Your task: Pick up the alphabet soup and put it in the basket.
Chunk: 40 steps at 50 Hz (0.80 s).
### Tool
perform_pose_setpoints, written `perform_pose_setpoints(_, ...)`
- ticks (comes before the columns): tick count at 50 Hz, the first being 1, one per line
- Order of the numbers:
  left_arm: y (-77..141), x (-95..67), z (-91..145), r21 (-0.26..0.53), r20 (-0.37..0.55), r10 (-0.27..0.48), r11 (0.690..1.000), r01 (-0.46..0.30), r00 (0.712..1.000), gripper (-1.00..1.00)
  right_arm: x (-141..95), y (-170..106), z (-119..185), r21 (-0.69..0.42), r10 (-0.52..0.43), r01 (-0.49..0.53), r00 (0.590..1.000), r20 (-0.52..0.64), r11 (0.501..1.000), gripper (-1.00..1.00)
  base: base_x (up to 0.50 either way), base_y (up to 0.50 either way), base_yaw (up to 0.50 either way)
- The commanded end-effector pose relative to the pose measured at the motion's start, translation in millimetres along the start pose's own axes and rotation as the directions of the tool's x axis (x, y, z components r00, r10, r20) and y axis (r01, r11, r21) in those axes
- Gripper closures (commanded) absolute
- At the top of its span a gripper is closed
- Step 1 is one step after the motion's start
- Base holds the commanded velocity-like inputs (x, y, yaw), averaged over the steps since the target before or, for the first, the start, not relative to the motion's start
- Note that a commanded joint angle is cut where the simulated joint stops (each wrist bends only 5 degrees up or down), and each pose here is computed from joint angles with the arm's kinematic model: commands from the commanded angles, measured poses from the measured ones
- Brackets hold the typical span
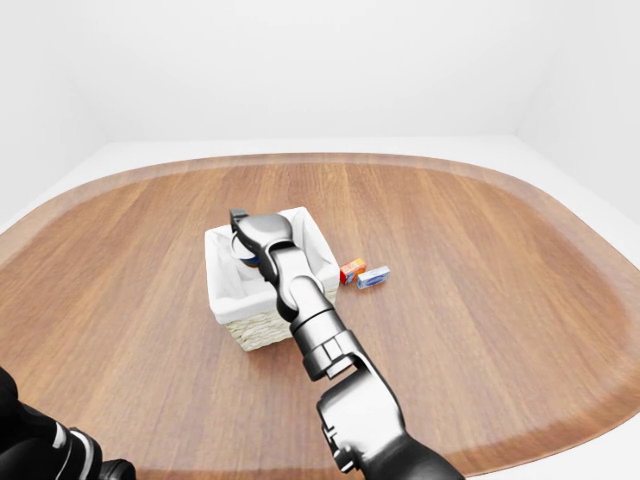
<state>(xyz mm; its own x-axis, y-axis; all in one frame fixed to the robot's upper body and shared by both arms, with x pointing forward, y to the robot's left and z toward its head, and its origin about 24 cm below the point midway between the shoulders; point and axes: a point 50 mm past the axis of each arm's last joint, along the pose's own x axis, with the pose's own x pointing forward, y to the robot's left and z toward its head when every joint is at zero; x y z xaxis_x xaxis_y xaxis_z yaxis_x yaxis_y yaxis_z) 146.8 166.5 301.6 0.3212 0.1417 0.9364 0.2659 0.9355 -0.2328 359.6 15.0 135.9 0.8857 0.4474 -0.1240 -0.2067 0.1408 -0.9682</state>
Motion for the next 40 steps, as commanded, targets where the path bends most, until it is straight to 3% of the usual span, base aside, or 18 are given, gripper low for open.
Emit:
perform_pose_setpoints(1,0,-0.5,0,-0.001,-0.004,0.000,1.000,0.000,1.000,-1.00,1,-3,-3,-0.010,-0.028,0.027,1.000,-0.012,1.000,0.90,0.00,0.00,0.00)
perform_pose_setpoints(24,0,-0.7,0,0.001,0.000,0.000,1.000,0.000,1.000,-1.00,6,7,-12,0.003,-0.022,0.022,0.999,-0.042,1.000,0.89,0.00,0.00,0.00)
perform_pose_setpoints(32,1,1.9,0,-0.058,-0.013,0.020,0.998,-0.021,1.000,-1.00,6,9,-13,0.001,-0.022,0.022,0.999,-0.045,1.000,0.90,0.00,0.00,0.00)
perform_pose_setpoints(40,1,1.4,0,-0.048,-0.007,0.016,0.999,-0.016,1.000,-1.00,8,8,-15,0.009,-0.031,0.031,0.998,-0.053,0.999,0.90,0.00,0.00,0.00)
